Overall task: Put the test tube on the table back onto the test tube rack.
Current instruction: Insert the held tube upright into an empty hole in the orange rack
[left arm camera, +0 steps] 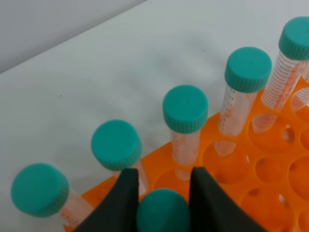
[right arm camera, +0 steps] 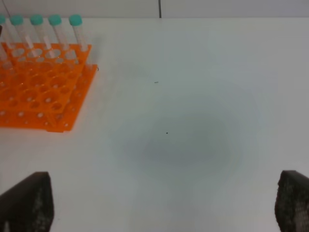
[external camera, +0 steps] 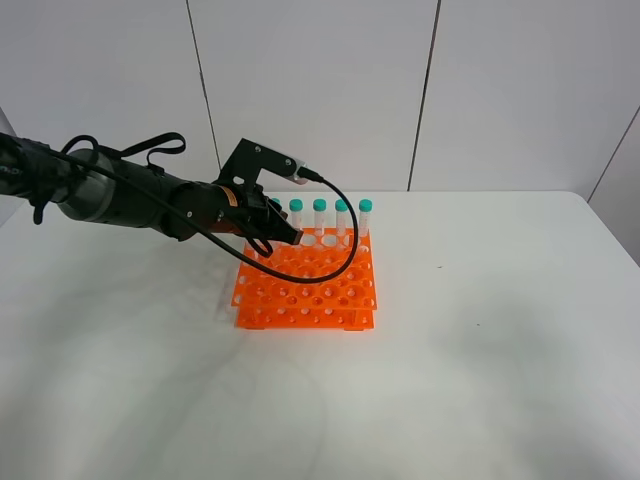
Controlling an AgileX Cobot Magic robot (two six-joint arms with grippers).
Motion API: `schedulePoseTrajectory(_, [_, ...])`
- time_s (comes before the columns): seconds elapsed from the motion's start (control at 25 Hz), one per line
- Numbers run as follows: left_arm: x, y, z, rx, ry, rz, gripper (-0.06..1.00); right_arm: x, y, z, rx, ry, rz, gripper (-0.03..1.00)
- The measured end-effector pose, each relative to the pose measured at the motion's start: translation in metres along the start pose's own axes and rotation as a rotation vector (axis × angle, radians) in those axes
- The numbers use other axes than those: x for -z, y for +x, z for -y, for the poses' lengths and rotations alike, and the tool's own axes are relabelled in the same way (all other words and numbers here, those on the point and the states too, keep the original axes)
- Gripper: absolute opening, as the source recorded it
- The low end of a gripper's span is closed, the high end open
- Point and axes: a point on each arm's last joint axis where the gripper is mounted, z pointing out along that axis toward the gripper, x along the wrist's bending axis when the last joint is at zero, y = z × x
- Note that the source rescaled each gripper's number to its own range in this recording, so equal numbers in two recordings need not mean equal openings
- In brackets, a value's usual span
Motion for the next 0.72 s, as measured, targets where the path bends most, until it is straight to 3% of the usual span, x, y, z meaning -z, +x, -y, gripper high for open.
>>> schedulePoseTrajectory(0.4, [0.0000,0.0000,0.0000,0.012,0.000,0.000,0.01,0.0000,0.0000,0.0000,0.000,0.000,0.000,1.00])
schedulePoseTrajectory(0.6, [0.0000,0.0000,0.0001,0.016,0.001,0.000,0.24,0.0000,0.0000,0.0000,0.000,0.000,0.000,1.00])
schedulePoseTrajectory(0.72, [0.0000,0.0000,0.0001,0.016,0.001,0.000,0.30,0.0000,0.0000,0.0000,0.000,0.000,0.000,1.00])
